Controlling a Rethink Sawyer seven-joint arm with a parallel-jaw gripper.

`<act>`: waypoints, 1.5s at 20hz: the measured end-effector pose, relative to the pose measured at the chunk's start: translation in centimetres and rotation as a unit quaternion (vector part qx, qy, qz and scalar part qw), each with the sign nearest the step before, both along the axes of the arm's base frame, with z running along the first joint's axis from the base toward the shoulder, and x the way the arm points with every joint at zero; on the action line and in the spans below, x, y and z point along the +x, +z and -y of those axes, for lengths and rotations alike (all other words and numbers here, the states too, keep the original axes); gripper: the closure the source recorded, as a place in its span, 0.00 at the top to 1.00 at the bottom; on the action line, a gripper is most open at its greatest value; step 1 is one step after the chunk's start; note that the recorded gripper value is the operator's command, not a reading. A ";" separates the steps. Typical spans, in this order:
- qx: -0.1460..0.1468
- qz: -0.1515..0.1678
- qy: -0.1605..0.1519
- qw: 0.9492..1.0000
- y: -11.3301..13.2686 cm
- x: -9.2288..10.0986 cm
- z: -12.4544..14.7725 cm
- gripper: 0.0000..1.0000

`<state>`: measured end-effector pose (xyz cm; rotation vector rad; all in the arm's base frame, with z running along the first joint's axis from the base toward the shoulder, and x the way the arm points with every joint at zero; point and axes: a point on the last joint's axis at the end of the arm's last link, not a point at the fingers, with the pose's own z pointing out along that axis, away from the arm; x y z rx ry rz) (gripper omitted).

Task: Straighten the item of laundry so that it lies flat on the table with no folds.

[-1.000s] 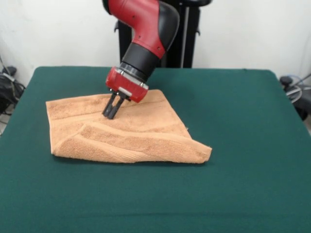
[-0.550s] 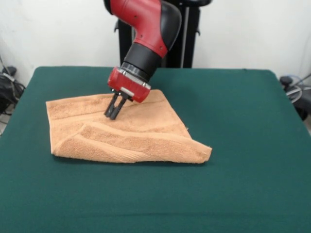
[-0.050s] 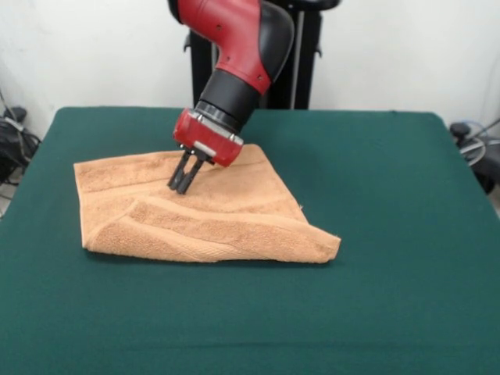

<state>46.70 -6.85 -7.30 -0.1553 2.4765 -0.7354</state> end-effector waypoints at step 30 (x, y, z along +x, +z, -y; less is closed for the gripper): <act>-0.024 0.046 0.018 0.998 -2.3 -0.7 0.5 0.00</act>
